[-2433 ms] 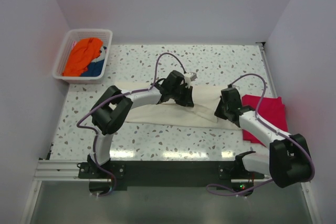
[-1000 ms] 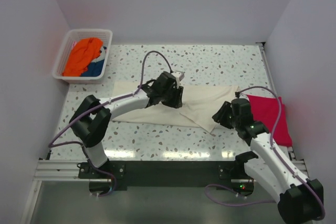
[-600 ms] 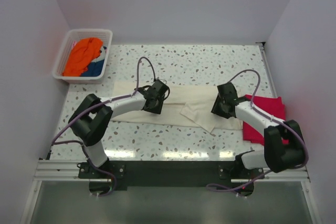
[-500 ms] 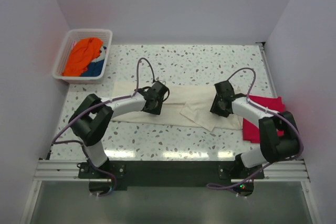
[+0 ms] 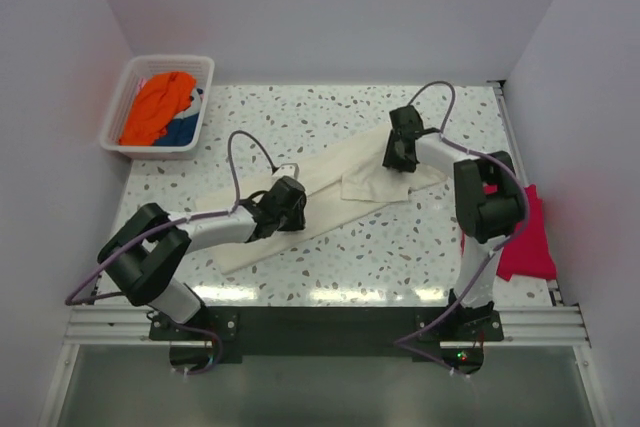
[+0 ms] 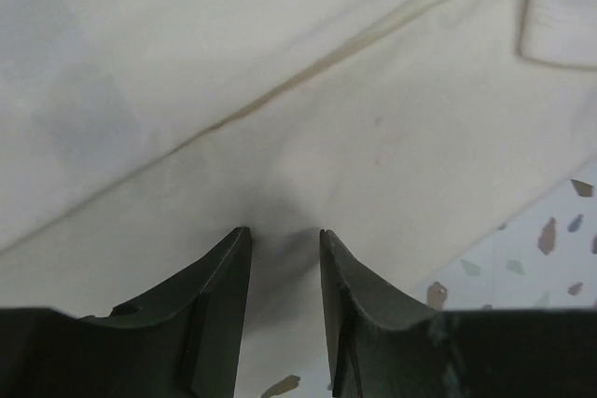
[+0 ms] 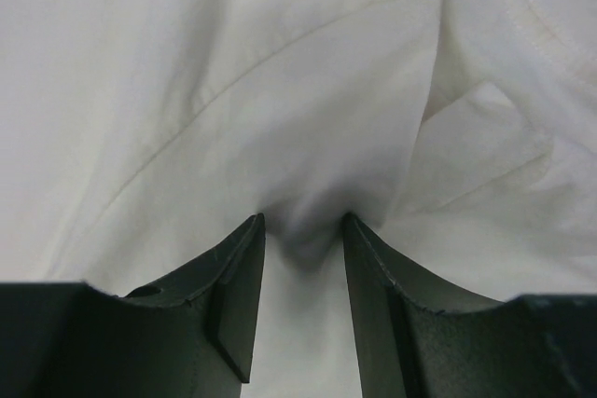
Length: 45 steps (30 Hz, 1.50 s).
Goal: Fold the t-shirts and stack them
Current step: Fold the tshirt
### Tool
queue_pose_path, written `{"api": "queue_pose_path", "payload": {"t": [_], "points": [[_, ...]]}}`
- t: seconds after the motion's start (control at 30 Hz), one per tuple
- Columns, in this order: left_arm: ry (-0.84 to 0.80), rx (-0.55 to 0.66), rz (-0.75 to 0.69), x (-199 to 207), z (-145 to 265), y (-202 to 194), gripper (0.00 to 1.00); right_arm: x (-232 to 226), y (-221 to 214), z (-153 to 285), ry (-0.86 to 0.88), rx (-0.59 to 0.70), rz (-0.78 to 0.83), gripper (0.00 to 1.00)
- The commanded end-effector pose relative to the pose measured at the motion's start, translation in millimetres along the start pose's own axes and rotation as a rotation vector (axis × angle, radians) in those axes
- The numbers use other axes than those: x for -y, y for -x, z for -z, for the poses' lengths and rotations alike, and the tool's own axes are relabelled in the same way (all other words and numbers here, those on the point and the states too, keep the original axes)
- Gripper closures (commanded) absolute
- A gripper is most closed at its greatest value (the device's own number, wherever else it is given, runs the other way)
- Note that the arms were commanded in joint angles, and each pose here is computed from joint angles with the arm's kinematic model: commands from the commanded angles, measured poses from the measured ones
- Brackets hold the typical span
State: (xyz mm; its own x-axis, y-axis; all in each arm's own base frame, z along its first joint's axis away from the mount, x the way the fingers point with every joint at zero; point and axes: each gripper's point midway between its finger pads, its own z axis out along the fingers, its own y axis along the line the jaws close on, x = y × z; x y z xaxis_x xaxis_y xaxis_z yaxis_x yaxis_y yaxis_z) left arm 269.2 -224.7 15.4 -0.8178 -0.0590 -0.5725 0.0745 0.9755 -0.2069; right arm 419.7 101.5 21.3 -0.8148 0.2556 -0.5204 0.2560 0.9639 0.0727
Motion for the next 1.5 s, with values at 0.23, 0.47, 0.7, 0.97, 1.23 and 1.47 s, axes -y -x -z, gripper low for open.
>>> {"api": "queue_pose_path", "payload": {"t": [0.23,0.47,0.7,0.97,1.23,1.47], "points": [[-0.36,-0.152,0.234,95,10,-65,0.6,-100,62,-53,0.234,0.032,0.19,0.49],[-0.331,-0.055,0.087,106,24,-18,0.5,-112,102,-18,0.232,0.115,0.215,0.33],[-0.084,0.045,-0.11,53,57,16,0.5,-89,120,44,0.167,0.168,0.14,0.28],[0.036,-0.017,-0.102,-2,61,-28,0.57,-70,65,53,0.186,0.099,0.023,0.31],[0.039,-0.052,-0.041,-20,52,-60,0.63,-75,30,19,0.172,0.016,0.03,0.43],[-0.011,-0.103,0.014,-15,35,-86,0.67,-70,32,-26,0.089,-0.035,0.077,0.43]]}}
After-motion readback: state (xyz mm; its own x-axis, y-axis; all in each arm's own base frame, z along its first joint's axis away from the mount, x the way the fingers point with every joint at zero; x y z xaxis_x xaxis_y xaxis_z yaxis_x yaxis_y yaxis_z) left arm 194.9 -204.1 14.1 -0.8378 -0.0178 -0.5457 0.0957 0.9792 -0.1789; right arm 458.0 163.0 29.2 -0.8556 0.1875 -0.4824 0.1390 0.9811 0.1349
